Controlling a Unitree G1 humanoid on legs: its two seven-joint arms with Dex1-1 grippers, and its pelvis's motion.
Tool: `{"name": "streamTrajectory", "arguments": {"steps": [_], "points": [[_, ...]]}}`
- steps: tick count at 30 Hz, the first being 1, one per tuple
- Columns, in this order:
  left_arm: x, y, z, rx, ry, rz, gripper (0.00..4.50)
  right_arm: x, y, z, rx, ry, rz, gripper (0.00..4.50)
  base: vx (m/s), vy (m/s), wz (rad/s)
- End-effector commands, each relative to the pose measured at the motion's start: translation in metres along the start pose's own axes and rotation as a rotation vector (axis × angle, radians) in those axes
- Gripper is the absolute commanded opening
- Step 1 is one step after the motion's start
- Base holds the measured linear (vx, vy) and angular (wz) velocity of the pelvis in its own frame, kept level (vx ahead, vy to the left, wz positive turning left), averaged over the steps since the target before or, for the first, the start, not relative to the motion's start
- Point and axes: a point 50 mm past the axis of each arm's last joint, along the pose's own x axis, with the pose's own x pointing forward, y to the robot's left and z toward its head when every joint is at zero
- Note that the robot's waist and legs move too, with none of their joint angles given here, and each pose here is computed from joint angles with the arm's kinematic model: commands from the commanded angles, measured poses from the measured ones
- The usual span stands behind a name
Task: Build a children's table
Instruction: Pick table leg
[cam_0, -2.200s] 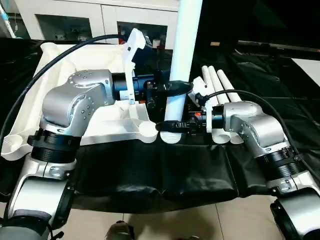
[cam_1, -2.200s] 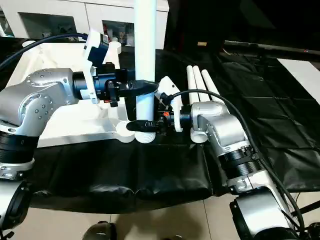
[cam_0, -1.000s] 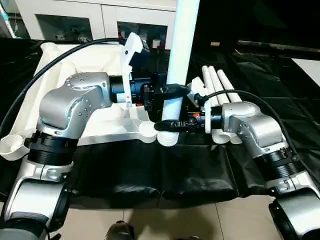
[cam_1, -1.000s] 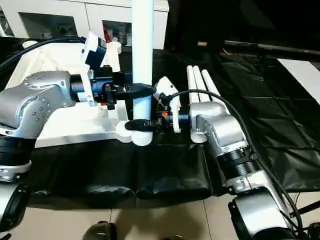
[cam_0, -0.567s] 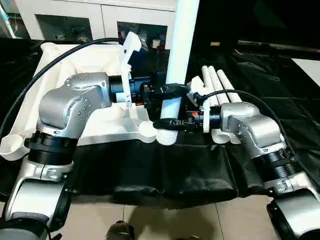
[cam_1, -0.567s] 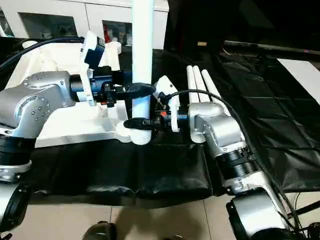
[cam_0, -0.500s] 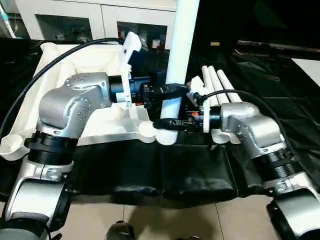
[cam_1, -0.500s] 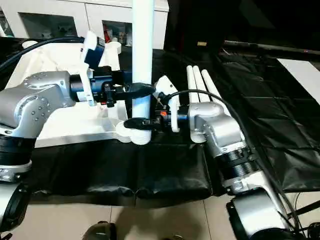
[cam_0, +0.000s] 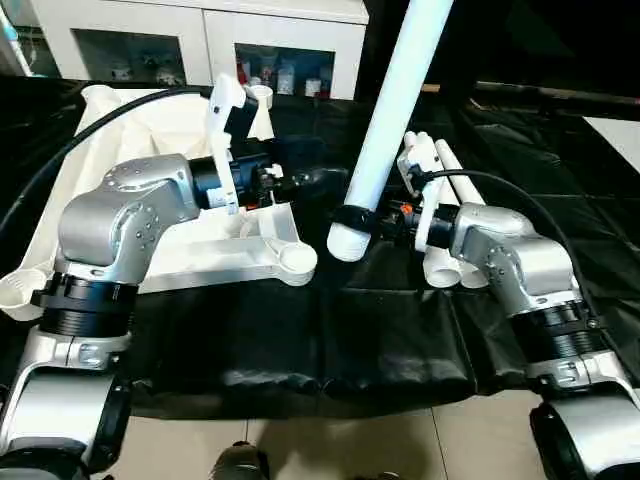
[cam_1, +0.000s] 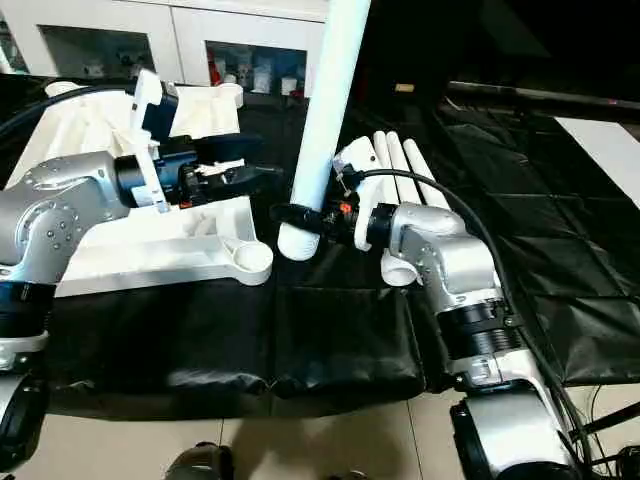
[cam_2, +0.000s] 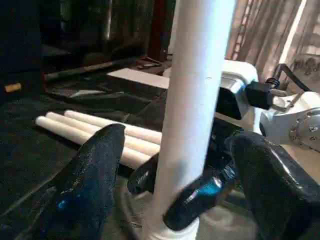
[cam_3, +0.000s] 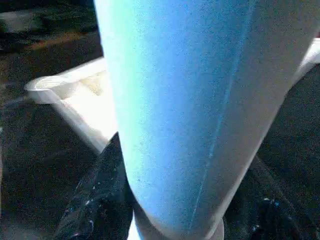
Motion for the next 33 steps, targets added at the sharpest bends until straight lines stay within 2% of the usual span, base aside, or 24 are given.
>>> {"name": "streamTrajectory", "arguments": {"steps": [1, 2, 3, 6, 8, 13, 18, 20, 24, 26, 30, 31, 33], "points": [[-0.008, 0.009, -0.053, 0.156, 0.294, 0.065, 3.79, -0.004, -0.009, -0.008, -0.006, -0.009, -0.145, 1.86, 0.000, 0.000, 0.00], [-0.011, 0.009, -0.066, 0.204, 0.382, 0.055, 3.79, -0.003, -0.008, -0.011, -0.006, -0.006, -0.159, 1.86, 0.000, 0.000, 0.00], [-0.013, 0.008, -0.073, 0.191, 0.406, 0.038, 3.61, -0.002, -0.006, -0.013, -0.002, -0.004, -0.150, 1.86, 0.000, 0.000, 0.00], [-0.017, 0.008, -0.090, 0.097, 0.424, -0.017, 3.41, 0.002, 0.002, -0.017, 0.017, 0.000, -0.115, 1.86, 0.000, 0.000, 0.00], [-0.020, 0.010, -0.095, 0.096, 0.450, -0.032, 3.31, 0.002, 0.004, -0.017, 0.020, 0.000, -0.109, 1.86, 0.000, 0.000, 0.00], [-0.027, 0.014, -0.103, 0.118, 0.503, -0.081, 2.85, 0.002, 0.005, -0.018, 0.016, -0.003, -0.113, 1.86, 0.000, 0.000, 0.00], [-0.033, 0.026, -0.109, 0.158, 0.573, -0.037, 2.52, -0.001, 0.008, -0.020, 0.012, 0.005, -0.103, 1.86, 0.000, 0.000, 0.00], [-0.034, 0.026, -0.111, 0.150, 0.580, -0.040, 2.27, -0.001, 0.009, -0.021, 0.010, 0.008, -0.097, 1.86, 0.000, 0.000, 0.00], [-0.038, 0.029, -0.113, 0.136, 0.597, -0.049, 2.16, -0.001, 0.010, -0.021, 0.009, 0.011, -0.088, 1.86, 0.000, 0.000, 0.00], [-0.040, 0.030, -0.114, 0.135, 0.606, -0.046, 1.78, 0.000, 0.010, -0.021, 0.009, 0.011, -0.087, 1.86, 0.000, 0.000, 0.00], [-0.046, 0.033, -0.115, 0.127, 0.623, -0.057, 1.77, 0.000, 0.010, -0.021, 0.008, 0.012, -0.085, 1.86, 0.000, 0.000, 0.00], [-0.047, 0.033, -0.116, 0.125, 0.626, -0.059, 1.51, 0.000, 0.010, -0.021, 0.009, 0.013, -0.084, 1.86, 0.000, 0.000, 0.00], [-0.049, 0.033, -0.119, 0.121, 0.638, -0.064, 1.35, 0.000, 0.010, -0.021, 0.008, 0.013, -0.084, 1.86, 0.000, 0.000, 0.00]]}}
